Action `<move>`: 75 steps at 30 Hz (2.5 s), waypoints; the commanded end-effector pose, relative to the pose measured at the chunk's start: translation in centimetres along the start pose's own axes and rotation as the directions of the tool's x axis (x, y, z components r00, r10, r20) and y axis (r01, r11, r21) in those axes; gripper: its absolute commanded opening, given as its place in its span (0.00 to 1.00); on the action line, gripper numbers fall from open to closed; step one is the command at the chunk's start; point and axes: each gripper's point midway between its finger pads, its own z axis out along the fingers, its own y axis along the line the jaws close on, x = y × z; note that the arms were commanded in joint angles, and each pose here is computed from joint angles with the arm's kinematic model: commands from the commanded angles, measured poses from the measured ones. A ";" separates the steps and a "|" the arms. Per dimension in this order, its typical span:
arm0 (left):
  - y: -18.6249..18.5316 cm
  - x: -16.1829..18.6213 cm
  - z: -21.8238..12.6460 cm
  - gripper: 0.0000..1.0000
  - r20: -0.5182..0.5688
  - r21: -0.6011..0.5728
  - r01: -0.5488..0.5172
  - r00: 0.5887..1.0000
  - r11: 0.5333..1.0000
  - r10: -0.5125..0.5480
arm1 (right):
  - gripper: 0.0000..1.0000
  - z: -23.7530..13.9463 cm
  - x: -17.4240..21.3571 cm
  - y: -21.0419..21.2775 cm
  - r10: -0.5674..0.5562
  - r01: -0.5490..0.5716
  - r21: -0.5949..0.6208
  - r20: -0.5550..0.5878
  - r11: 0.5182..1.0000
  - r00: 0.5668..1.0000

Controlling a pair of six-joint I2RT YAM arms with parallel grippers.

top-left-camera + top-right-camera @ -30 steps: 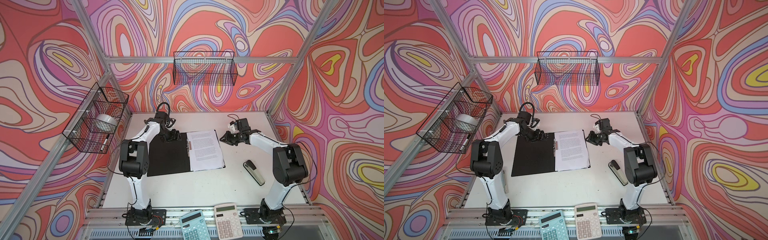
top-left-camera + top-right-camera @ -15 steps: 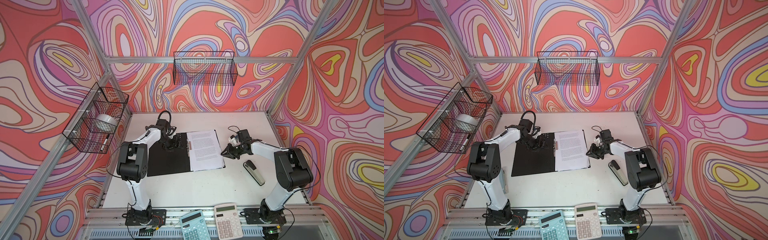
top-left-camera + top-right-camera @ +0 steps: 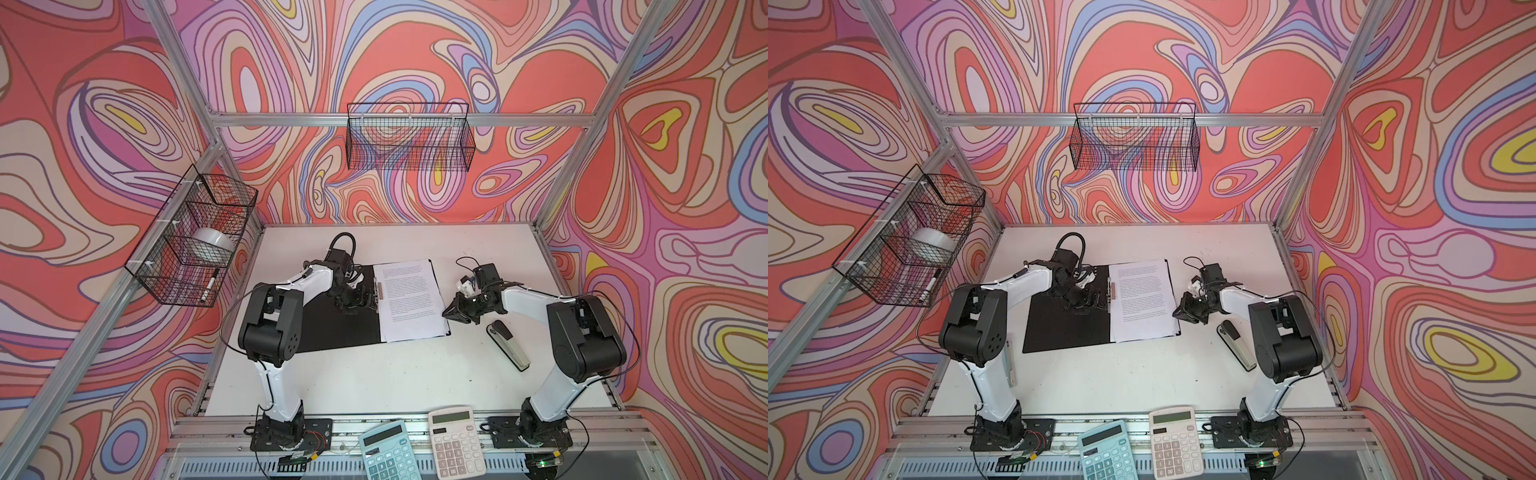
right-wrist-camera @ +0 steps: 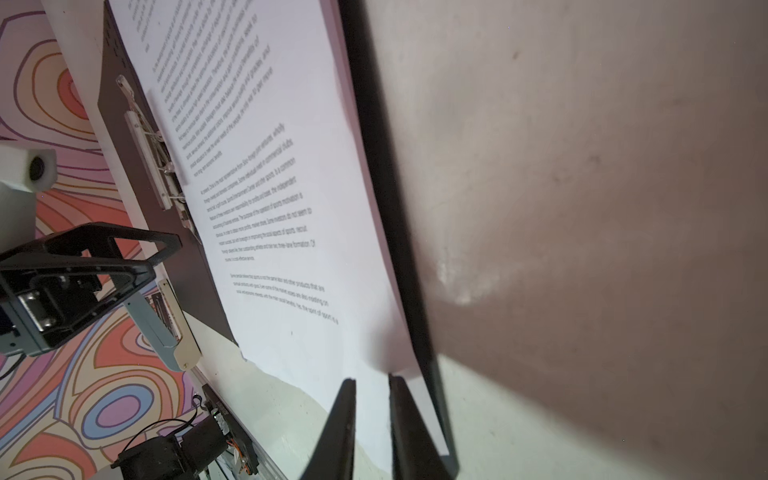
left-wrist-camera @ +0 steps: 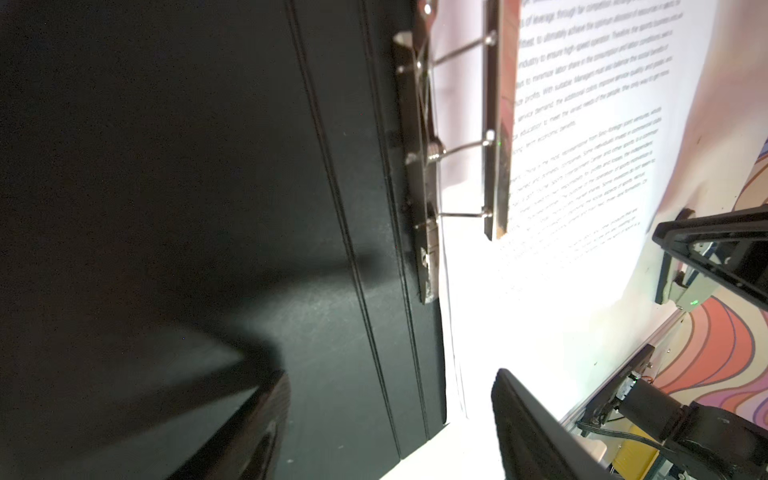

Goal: Put the files into the folder

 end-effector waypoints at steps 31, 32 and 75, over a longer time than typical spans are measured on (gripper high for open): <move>-4.2 3.8 2.1 0.76 -0.025 0.073 0.008 1.000 0.997 -0.006 | 0.27 0.6 -5.5 0.6 -0.065 0.068 -0.035 0.075 0.997 0.995; -4.3 3.8 2.1 0.76 -0.027 0.077 0.008 1.000 0.997 -0.006 | 0.27 0.7 -5.4 0.8 -0.067 0.070 -0.050 0.068 0.996 0.995; -6.1 1.2 -3.0 0.79 0.100 -0.040 -0.179 0.978 0.983 0.182 | 0.24 -1.6 -7.6 2.5 -0.140 0.138 0.028 0.091 0.990 0.986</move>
